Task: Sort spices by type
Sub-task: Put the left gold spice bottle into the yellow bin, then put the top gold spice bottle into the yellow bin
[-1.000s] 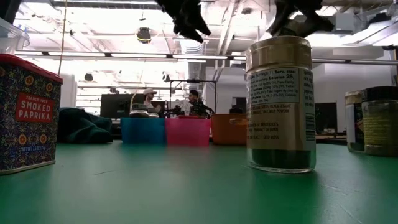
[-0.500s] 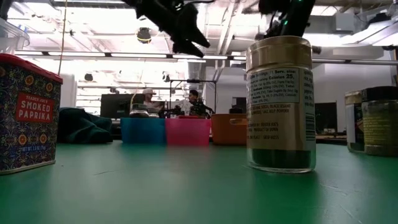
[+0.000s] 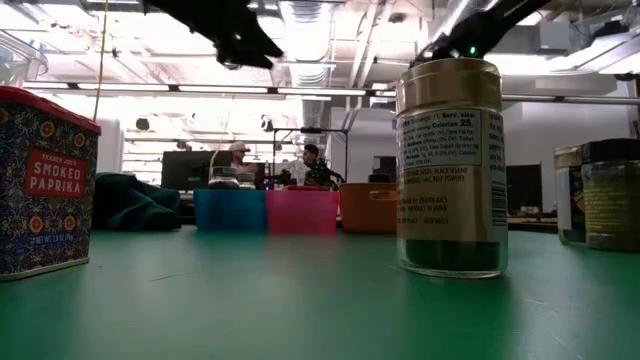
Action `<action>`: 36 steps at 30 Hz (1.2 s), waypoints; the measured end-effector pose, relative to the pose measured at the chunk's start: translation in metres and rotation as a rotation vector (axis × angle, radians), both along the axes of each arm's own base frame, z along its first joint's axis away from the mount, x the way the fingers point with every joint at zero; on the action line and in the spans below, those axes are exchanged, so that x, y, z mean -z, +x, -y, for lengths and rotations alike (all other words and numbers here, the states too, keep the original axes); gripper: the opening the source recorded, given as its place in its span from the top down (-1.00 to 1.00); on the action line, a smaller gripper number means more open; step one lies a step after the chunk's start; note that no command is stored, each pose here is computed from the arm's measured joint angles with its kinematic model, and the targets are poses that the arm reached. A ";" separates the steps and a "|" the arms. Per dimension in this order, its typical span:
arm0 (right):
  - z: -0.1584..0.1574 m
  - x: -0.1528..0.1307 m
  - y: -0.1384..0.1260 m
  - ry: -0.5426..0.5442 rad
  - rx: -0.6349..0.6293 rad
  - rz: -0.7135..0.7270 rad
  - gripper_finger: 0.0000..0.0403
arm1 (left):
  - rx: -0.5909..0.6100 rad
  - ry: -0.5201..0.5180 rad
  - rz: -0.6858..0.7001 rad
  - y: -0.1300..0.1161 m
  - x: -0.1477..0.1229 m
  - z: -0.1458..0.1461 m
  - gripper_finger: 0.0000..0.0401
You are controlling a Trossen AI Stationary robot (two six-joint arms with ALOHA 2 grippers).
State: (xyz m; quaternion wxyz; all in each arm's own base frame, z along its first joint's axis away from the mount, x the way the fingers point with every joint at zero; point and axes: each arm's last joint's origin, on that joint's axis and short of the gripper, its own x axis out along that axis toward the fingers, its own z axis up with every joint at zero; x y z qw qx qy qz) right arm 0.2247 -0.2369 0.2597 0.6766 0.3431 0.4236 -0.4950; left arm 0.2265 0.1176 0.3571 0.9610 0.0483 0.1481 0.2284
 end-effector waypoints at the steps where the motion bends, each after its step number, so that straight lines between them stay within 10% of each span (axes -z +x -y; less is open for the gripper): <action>1: 0.005 0.004 -0.001 0.007 0.009 -0.009 -0.52 | -0.018 0.014 0.020 -0.006 0.000 0.002 -0.47; 13: 0.029 0.043 0.003 0.094 -0.007 -0.039 -0.79 | -0.113 0.017 0.034 -0.028 0.009 0.011 -0.47; 22: 0.014 0.004 -0.006 0.014 -0.017 0.035 -0.90 | -0.107 0.050 0.044 -0.028 0.006 0.011 -0.47; 36: -0.102 -0.066 -0.032 0.072 -0.008 0.000 -0.90 | -0.115 0.061 0.143 -0.025 -0.002 0.009 -0.47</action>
